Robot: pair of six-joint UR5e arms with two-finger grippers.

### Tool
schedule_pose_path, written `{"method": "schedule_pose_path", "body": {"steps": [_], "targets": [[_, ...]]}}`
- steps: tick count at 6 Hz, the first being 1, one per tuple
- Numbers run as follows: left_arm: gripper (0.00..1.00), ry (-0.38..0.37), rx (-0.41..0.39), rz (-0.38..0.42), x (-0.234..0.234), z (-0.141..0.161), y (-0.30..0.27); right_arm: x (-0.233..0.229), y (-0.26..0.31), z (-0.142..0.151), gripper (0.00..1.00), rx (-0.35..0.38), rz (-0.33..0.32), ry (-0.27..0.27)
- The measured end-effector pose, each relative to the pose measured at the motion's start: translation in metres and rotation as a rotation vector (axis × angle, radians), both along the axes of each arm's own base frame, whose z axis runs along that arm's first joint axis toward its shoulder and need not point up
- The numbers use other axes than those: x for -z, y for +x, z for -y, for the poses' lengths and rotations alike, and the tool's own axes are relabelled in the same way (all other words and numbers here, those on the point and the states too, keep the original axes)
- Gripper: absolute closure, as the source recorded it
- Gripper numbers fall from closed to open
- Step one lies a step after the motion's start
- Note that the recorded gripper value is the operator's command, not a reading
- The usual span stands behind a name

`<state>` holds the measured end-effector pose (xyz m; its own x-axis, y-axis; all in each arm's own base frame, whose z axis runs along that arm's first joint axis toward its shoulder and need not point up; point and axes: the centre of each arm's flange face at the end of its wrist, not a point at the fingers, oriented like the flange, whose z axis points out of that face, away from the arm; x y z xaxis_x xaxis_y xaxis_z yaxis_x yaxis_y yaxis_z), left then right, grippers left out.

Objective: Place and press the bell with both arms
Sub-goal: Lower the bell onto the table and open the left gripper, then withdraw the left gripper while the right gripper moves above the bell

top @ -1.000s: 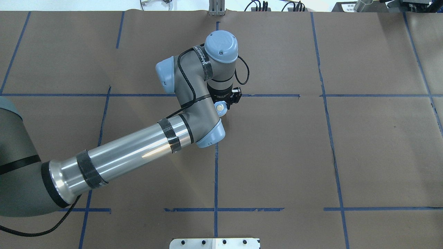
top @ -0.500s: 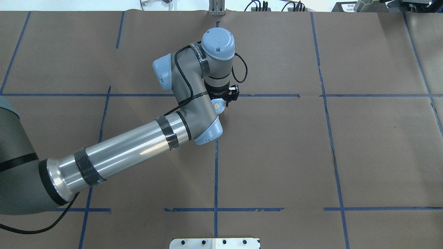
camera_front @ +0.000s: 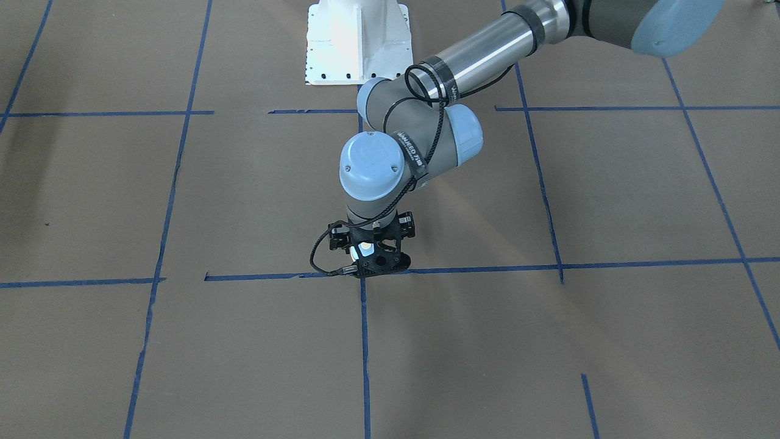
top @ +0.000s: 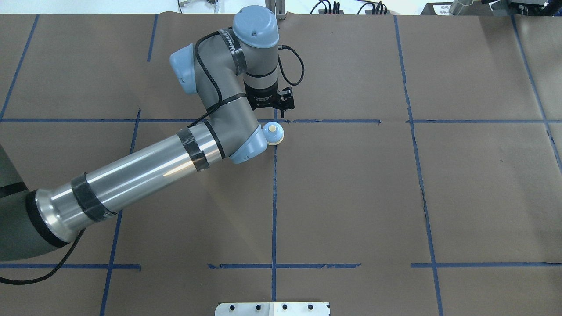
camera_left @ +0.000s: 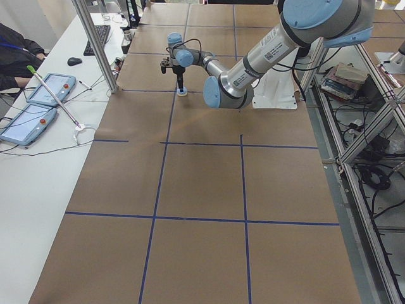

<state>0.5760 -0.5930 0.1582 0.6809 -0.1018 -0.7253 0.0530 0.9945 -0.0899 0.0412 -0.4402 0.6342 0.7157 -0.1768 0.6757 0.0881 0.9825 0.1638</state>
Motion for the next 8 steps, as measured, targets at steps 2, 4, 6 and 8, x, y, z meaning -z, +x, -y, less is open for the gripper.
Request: {"method": "schedule_pose_path", "body": {"steps": [2,4,6,8], "targets": [[0.0,0.104,-0.058,0.017,-0.049,-0.007,-0.1,0.029,-0.028,0.025,0.0,-0.004,0.042,-0.005],[0.0,0.237,-0.137,0.029,-0.138,-0.006,-0.238,0.096,-0.092,0.055,0.0,-0.008,0.091,-0.015],[0.0,0.305,-0.204,0.041,-0.236,-0.021,-0.375,0.178,-0.18,0.079,0.0,0.002,0.143,-0.03],[0.0,0.314,-0.207,0.073,-0.314,-0.052,-0.486,0.265,-0.284,0.086,0.0,-0.011,0.186,-0.078]]}}
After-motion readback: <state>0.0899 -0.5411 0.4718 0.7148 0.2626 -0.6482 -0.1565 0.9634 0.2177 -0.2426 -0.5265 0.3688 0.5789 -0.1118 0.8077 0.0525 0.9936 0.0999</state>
